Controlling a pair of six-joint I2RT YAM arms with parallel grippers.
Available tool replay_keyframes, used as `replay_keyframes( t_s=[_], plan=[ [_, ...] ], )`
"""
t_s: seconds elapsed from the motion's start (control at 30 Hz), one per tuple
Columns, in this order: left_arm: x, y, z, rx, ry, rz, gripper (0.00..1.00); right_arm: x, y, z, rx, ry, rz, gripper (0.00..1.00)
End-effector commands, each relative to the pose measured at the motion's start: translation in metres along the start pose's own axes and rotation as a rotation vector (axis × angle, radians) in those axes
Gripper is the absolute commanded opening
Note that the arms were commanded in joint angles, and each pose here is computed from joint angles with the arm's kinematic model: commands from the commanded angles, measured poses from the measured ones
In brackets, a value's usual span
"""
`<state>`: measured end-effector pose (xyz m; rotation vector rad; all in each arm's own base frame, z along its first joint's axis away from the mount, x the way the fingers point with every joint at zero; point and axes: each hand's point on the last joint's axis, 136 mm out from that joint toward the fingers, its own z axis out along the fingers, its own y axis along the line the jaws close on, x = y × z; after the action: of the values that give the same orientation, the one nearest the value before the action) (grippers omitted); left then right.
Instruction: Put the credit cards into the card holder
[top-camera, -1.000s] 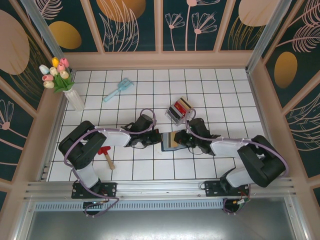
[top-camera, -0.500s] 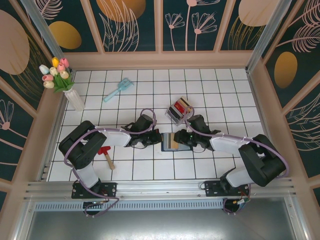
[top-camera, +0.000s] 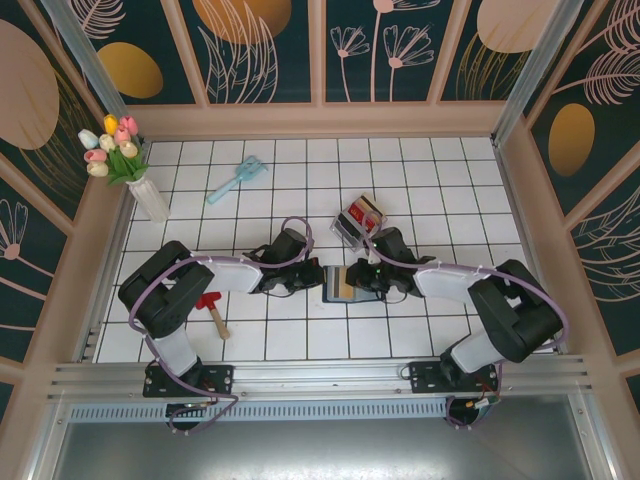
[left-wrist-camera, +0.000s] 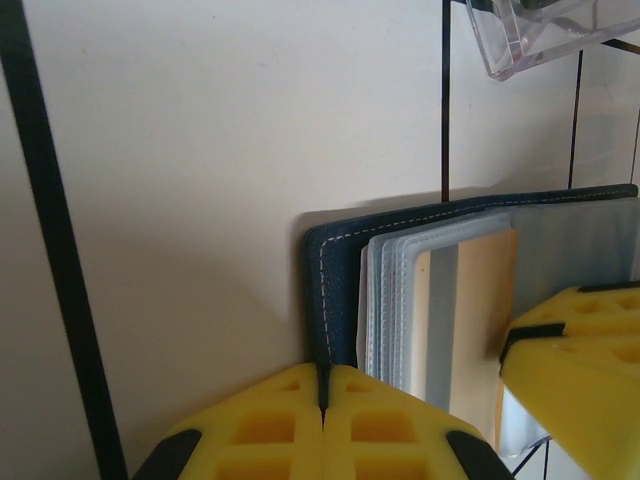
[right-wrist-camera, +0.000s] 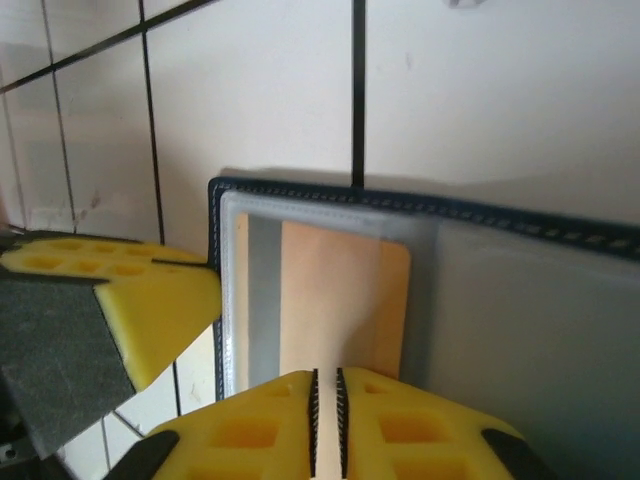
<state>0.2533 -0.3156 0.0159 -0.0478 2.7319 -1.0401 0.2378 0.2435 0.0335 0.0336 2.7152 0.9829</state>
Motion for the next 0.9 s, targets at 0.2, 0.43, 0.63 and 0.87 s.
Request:
replay_keyframes(
  t_s=[0.2,0.43,0.63,0.87],
  plan=[
    [0.006,0.006,0.003,-0.027,0.019,0.001,0.00,-0.003,-0.016,-0.006,0.110,-0.030,0.021,0.19],
    [0.005,0.005,0.003,-0.022,0.018,0.000,0.00,-0.003,0.010,0.004,0.007,0.005,-0.008,0.11],
    [0.002,0.003,0.002,-0.021,0.008,-0.001,0.00,-0.016,0.022,-0.005,0.021,-0.021,-0.039,0.15],
    [-0.018,-0.005,-0.016,-0.053,-0.098,0.006,0.06,-0.064,0.010,-0.057,0.236,-0.181,-0.166,0.33]
  ],
)
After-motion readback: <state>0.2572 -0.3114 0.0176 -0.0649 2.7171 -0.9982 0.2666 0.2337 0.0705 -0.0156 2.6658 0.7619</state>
